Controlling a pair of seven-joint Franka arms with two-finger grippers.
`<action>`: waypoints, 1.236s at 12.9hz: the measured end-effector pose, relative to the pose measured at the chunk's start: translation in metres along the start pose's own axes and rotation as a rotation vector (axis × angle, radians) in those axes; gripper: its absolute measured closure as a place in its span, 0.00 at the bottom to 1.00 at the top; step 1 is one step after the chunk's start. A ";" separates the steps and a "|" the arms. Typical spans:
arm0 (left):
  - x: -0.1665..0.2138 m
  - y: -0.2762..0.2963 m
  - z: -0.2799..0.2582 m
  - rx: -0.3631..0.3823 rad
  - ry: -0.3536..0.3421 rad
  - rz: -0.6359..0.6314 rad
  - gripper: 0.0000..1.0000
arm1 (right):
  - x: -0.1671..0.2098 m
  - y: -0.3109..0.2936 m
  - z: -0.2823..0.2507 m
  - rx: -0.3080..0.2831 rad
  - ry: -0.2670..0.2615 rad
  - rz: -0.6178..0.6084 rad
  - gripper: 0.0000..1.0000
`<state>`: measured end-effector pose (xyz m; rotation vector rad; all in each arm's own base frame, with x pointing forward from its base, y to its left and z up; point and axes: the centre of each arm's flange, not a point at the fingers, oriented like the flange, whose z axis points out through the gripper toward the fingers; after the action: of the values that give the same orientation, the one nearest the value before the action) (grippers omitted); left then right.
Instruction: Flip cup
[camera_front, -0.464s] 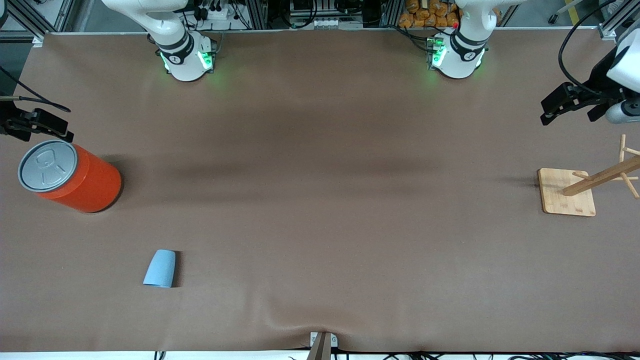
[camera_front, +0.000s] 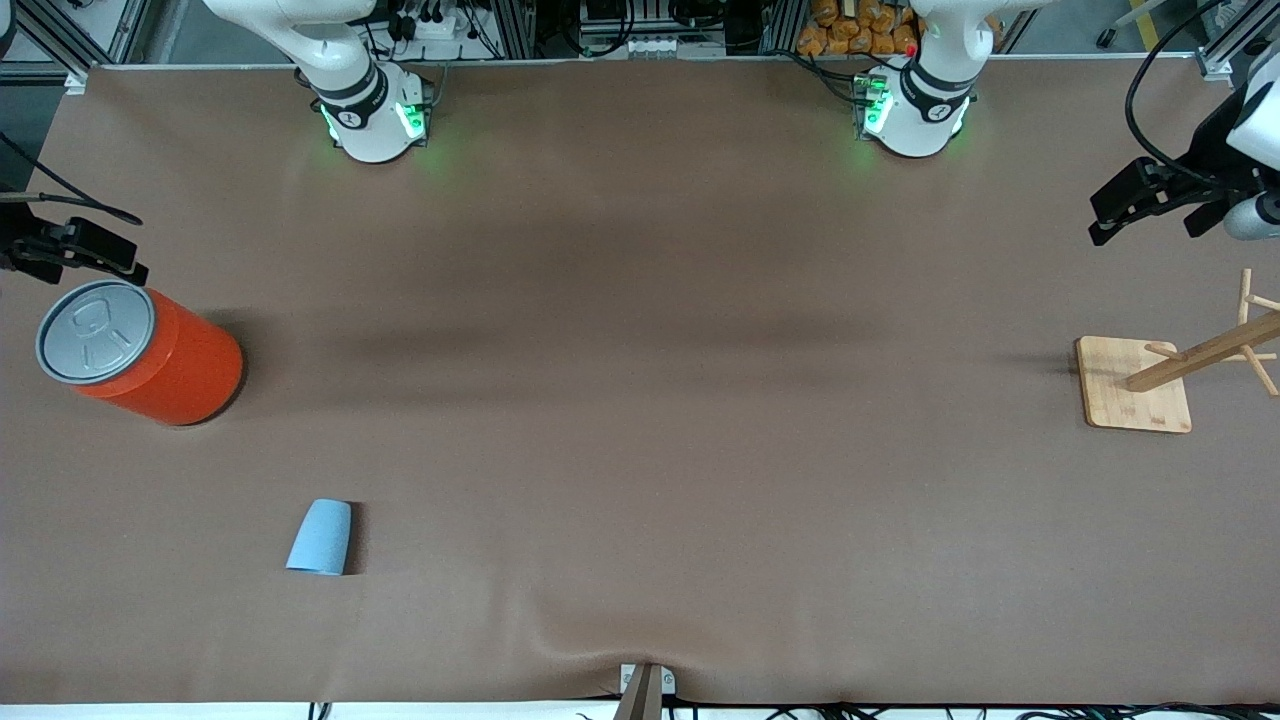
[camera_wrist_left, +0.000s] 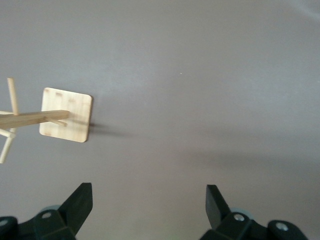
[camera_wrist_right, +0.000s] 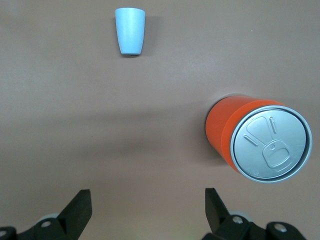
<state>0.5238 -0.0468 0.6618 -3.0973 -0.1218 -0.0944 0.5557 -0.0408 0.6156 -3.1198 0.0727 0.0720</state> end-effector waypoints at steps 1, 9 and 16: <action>0.000 -0.002 0.000 0.014 0.002 0.000 0.00 | 0.001 0.000 0.001 0.000 0.002 0.000 0.00; 0.001 -0.003 0.009 0.024 -0.023 0.001 0.00 | 0.059 -0.027 0.074 -0.007 -0.022 -0.040 0.00; 0.002 -0.003 0.019 0.026 -0.042 0.003 0.00 | 0.128 -0.089 0.199 -0.031 0.044 -0.129 0.00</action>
<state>0.5268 -0.0433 0.6434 -3.0742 -0.1180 -0.0273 0.6786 0.0467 0.4131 -3.1477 -0.1307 0.0017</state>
